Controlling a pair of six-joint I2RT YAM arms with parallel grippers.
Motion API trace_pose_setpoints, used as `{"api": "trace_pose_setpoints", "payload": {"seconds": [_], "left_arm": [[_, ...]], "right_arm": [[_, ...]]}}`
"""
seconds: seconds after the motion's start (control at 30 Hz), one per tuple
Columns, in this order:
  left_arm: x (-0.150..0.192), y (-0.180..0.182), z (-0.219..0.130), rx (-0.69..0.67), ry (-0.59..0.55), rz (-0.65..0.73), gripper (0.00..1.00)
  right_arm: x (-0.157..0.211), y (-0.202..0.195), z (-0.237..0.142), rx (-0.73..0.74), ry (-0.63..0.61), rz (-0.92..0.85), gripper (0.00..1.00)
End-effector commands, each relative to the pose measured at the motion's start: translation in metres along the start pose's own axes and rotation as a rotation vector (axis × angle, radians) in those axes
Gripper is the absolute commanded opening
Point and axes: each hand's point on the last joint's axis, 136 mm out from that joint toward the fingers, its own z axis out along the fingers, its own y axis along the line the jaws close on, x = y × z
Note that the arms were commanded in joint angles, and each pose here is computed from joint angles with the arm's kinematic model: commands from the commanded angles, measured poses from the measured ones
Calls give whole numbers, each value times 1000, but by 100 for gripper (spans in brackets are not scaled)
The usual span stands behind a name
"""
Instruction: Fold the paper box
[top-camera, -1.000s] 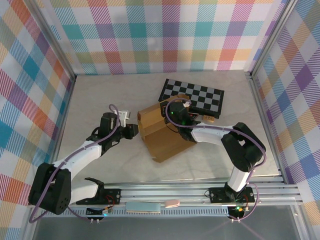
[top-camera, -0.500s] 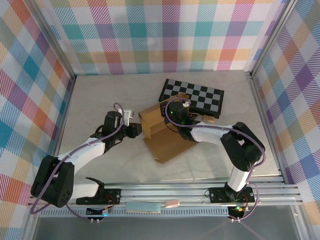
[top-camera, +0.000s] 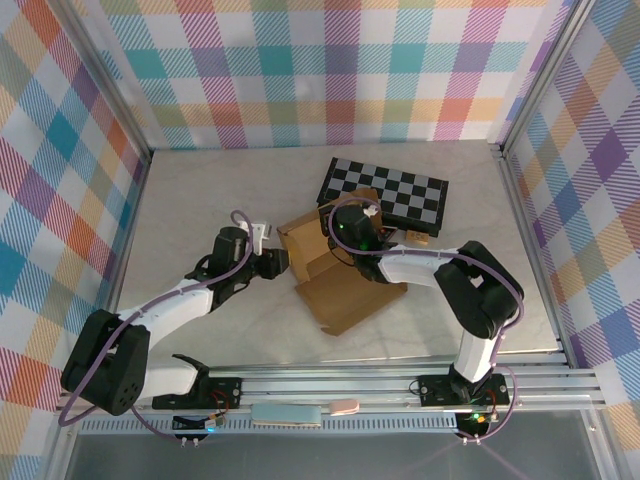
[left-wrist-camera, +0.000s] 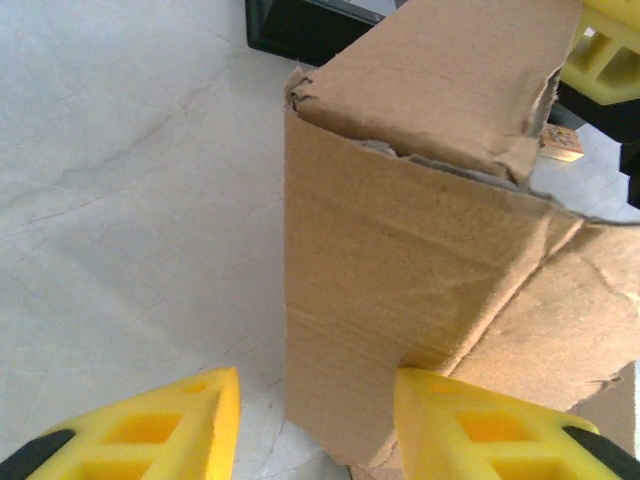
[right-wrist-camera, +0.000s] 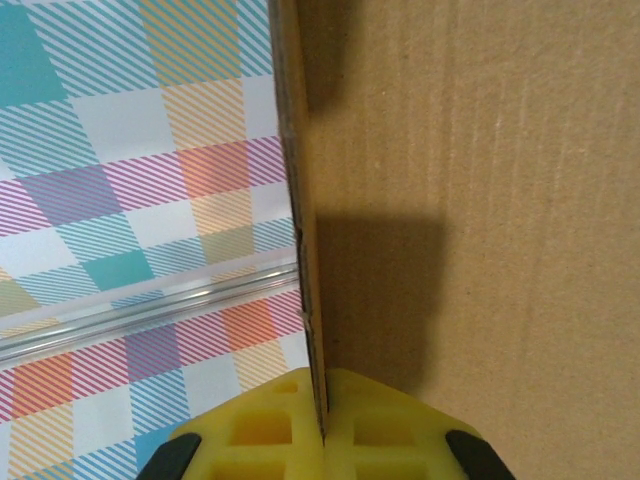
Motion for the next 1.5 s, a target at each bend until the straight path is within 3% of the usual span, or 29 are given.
{"api": "trace_pose_setpoints", "payload": {"seconds": [0.0,0.43,0.7,1.03,1.47], "left_arm": [[-9,-9,-4,25,-58,8,45],[-11,-18,-14,62,-67,-8,49],[-7,-3,-25,-36,-65,3,51],[3,17,-24,-135,-40,34,50],[15,26,-23,-166,-24,41,48]], "right_arm": [[5,10,2,-37,15,3,0],[8,19,4,-52,27,18,0],[13,41,-5,-160,52,-5,0],[29,27,-12,-261,145,-38,0],[35,-22,-23,-232,167,-38,0]]}}
